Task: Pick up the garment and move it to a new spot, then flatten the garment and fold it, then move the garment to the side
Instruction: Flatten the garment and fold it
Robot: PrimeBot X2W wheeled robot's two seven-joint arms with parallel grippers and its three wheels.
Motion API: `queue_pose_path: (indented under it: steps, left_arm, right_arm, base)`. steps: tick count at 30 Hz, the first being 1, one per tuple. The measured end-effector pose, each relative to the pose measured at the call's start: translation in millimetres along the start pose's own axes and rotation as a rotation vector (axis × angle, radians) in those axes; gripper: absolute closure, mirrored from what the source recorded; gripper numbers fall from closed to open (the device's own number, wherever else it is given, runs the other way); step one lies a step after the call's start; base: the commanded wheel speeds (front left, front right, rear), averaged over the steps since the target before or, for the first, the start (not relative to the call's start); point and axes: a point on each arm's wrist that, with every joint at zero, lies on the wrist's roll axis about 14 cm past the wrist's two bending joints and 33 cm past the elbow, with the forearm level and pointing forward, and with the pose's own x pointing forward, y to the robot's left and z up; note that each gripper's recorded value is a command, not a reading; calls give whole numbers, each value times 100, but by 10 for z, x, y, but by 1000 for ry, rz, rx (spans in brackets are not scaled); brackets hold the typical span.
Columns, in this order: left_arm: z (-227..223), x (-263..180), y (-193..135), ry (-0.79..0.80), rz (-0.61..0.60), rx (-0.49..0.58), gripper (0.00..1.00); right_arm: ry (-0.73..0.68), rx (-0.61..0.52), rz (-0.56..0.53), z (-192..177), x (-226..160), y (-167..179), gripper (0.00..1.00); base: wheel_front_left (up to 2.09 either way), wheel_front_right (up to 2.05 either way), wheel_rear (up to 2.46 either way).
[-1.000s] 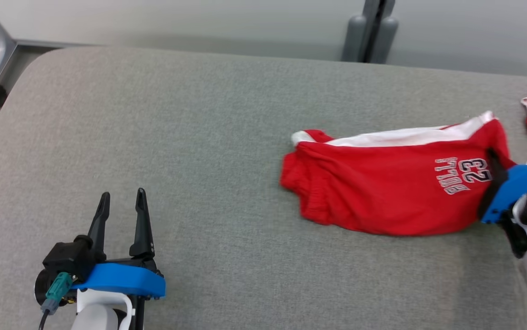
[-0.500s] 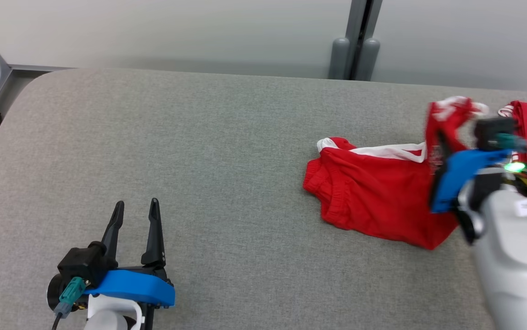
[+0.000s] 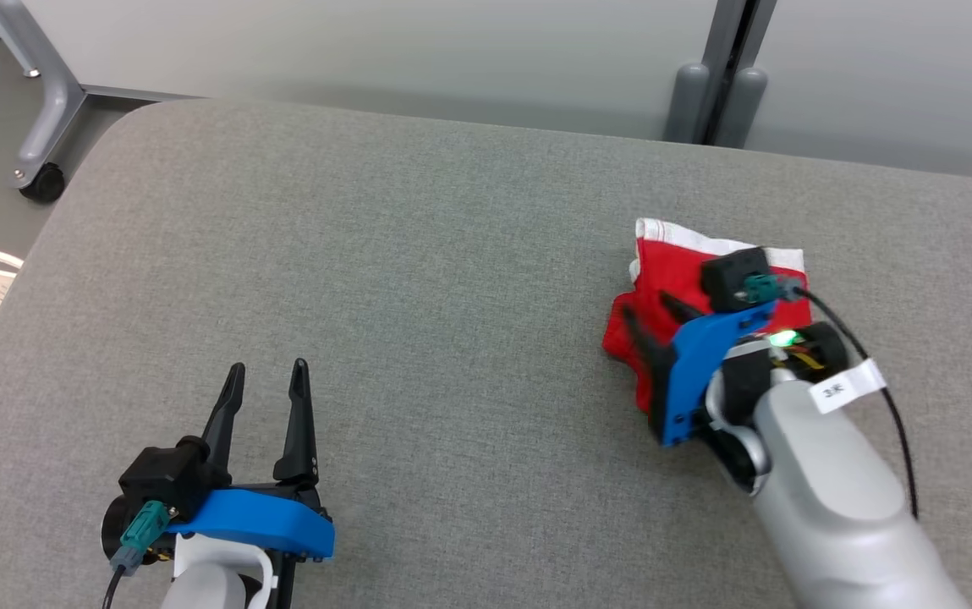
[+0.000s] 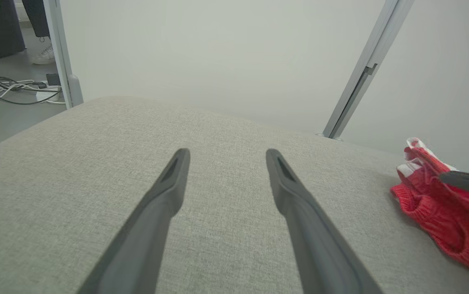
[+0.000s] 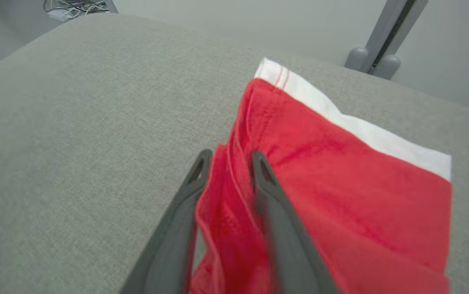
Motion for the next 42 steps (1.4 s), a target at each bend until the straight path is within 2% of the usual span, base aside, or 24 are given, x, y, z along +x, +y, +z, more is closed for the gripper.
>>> queue_pose_path:
  steps: [5,10,13,17,21,24,25,26,27,28,36,42]
  left_arm:
    - [-1,1,36,0,12,-7,0]
    - [3,29,4,-3,3,-11,0]
    - [-5,25,-35,-2,-9,-13,0]
    - [4,22,-90,-5,-25,-15,0]
    - [0,16,-120,-4,-34,-16,0]
    - [-15,16,-126,0,-36,-16,0]
    - [-22,17,-126,3,-35,-17,0]
    - [-31,19,-128,5,-35,-19,0]
    - [-41,20,-131,8,-36,-21,0]
    - [-50,20,-129,11,-35,-23,0]
    - [-63,12,-112,17,-33,-22,0]
    - [-44,-2,-96,12,-29,-24,0]
  right_arm:
    - [-42,169,181,135,-39,535,0]
    - [-191,199,226,583,-191,597,0]
    - [-285,187,160,772,-330,300,0]
    - [-363,139,-10,764,-573,-291,0]
    - [-337,116,-191,415,-796,-806,0]
    - [-259,111,-258,50,-829,-936,0]
    - [-241,115,-262,-34,-813,-917,7]
    - [-223,108,-263,-105,-791,-889,58]
    - [-211,104,-259,-160,-764,-847,77]
    - [-196,95,-251,-214,-733,-795,100]
    - [-80,28,-103,-527,-476,-213,100]
    - [-48,64,97,-596,-401,455,100]
  base:
    - [0,0,0]
    - [0,0,0]
    - [0,0,0]
    - [0,0,0]
    - [0,0,0]
    - [0,0,0]
    - [0,0,0]
    - [0,0,0]
    - [0,0,0]
    - [0,0,0]
    - [0,0,0]
    - [0,0,0]
